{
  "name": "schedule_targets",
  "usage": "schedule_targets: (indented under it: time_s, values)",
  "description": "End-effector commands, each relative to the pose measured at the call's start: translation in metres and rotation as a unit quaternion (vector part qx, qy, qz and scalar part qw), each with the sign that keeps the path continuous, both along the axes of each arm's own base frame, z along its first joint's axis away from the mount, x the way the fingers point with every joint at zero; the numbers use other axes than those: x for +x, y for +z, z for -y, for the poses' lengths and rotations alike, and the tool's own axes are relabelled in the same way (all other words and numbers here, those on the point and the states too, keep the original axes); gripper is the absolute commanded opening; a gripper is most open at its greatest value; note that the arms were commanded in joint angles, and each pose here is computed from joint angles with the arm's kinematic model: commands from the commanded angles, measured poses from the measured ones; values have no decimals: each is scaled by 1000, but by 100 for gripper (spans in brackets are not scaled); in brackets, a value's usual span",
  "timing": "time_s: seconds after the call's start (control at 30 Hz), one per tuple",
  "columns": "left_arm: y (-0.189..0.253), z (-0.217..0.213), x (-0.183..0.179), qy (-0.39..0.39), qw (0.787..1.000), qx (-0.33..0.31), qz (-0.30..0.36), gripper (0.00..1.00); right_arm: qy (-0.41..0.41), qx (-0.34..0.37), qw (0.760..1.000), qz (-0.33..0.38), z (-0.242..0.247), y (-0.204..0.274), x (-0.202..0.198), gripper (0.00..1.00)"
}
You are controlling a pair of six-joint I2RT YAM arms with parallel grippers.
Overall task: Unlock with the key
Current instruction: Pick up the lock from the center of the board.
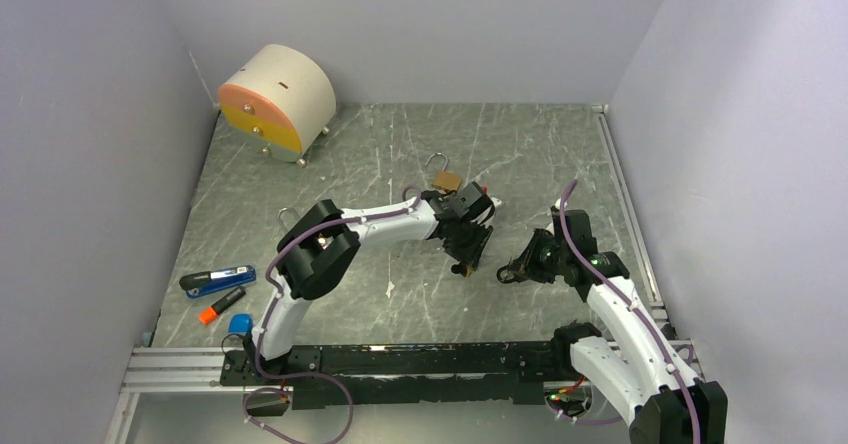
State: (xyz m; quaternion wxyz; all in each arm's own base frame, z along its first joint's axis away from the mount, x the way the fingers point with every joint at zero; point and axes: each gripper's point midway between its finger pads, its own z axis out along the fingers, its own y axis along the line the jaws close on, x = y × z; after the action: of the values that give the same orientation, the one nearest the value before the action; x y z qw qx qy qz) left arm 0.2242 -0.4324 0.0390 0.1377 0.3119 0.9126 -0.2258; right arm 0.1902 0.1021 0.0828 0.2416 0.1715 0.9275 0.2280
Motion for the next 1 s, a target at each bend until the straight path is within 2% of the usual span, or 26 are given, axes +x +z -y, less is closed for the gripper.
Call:
schedule_targets:
  time_s: [0.0, 0.1, 0.2, 0.33, 0.43, 0.57, 0.77, 0.9, 0.97]
  values:
    - [9, 2, -6, -4, 1000, -9, -9, 23, -8, -2, 1000, 16, 2, 4, 7, 0]
    - [18, 3, -6, 2, 1000, -16, -11, 4, -4, 4, 1000, 22, 0, 8, 8, 0]
    - [38, 5, -1, 23, 999, -41, -23, 3, 22, 21, 998, 49, -9, 22, 13, 0]
    - [88, 3, 18, 83, 983, -142, -78, 2, 79, 56, 988, 117, -26, 59, 20, 0]
    - [145, -4, 41, 140, 950, -258, -105, 3, 132, 108, 970, 172, -46, 97, 17, 0]
    - [211, -24, 61, 211, 882, -375, -192, 3, 193, 188, 933, 238, -71, 146, 8, 0]
    - [278, -41, 66, 254, 808, -467, -254, 3, 252, 284, 879, 288, -93, 209, -3, 0]
    - [314, -48, 68, 252, 746, -552, -274, 3, 271, 324, 858, 293, -100, 238, -3, 0]
    - [325, -51, 68, 250, 731, -573, -274, 3, 272, 338, 848, 305, -102, 252, -2, 0]
